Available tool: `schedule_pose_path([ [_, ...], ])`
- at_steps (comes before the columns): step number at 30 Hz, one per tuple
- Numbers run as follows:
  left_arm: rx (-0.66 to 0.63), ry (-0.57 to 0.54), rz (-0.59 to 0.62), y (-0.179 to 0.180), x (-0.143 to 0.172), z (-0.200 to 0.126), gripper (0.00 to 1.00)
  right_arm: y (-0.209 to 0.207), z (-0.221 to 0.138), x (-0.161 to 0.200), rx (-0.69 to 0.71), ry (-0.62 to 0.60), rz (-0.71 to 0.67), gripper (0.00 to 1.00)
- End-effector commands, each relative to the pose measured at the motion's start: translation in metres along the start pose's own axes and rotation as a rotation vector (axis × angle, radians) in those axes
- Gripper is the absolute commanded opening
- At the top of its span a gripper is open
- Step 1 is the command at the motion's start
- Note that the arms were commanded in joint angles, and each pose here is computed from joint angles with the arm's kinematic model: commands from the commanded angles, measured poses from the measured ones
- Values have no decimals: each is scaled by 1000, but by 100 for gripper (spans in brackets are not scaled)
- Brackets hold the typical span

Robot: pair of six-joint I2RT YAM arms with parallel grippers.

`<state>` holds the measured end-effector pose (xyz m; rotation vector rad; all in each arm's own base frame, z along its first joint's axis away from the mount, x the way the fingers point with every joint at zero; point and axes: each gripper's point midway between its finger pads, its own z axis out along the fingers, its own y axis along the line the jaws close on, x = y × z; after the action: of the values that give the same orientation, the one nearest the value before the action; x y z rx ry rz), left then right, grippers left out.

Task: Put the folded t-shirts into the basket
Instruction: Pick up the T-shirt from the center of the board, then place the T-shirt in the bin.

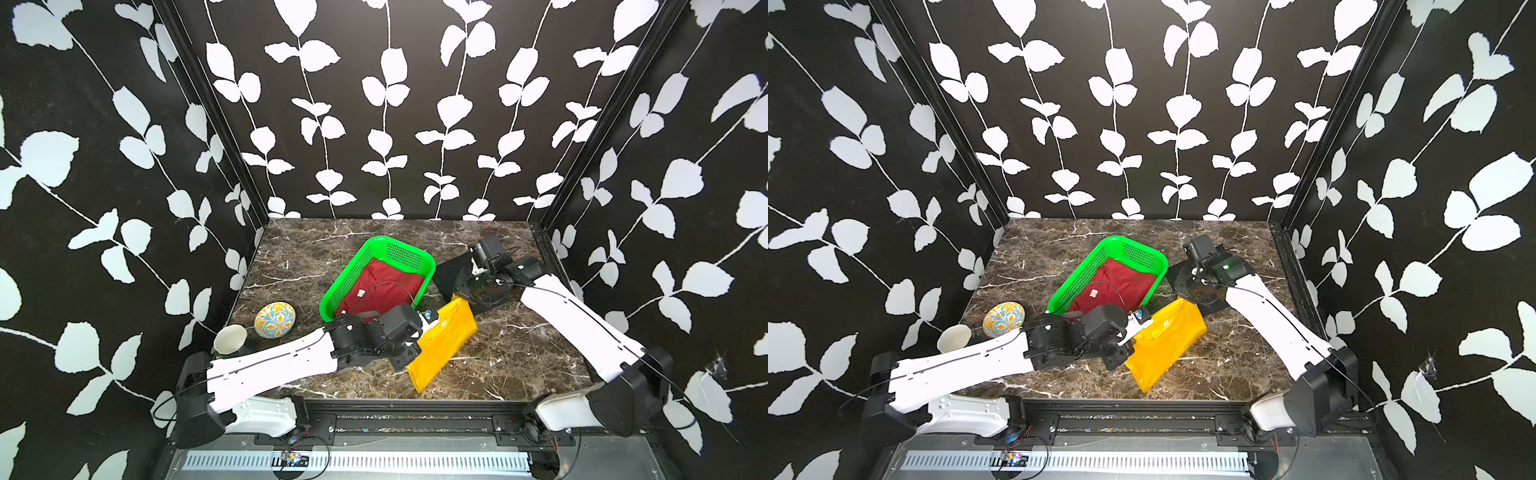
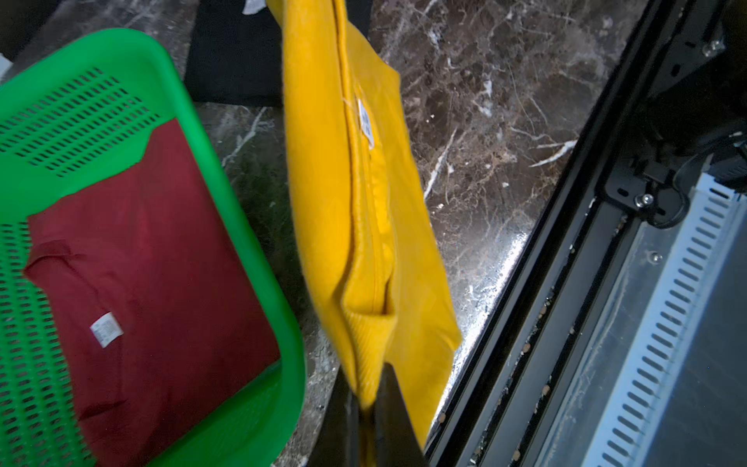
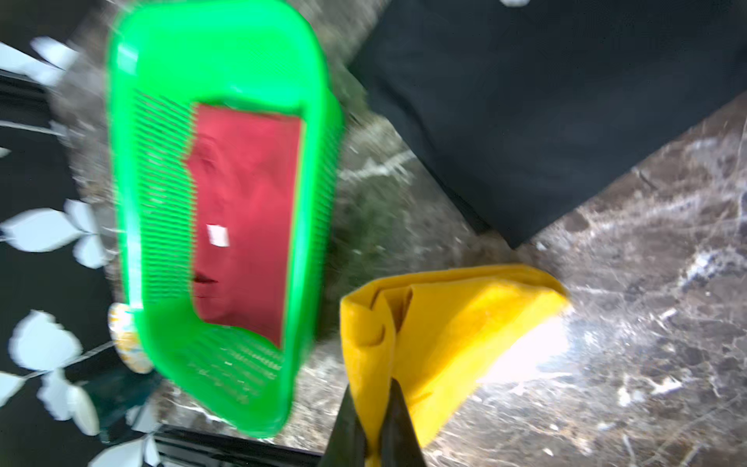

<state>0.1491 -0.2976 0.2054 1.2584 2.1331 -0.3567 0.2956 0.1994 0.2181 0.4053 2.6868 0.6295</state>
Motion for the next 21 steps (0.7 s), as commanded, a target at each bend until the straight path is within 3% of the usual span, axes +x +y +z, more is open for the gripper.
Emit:
schedule_pose_path([
  [1,-85,-18,-67,28,1,-26,0,27,-19,-25,-56,-135,13,0],
  [7,-152,-48,-142,67,3,-42,0,70,-32,-53,-136,-266,-19,0],
  [12,-227,-47,-218,101,7,-47,0,108,-25,-74,-187,-289,-41,0],
  [17,-297,-33,-285,128,19,-42,0,134,18,-89,-183,-258,-52,0],
  [21,-384,47,-314,146,50,-26,0,148,56,-93,-172,-212,-69,0],
])
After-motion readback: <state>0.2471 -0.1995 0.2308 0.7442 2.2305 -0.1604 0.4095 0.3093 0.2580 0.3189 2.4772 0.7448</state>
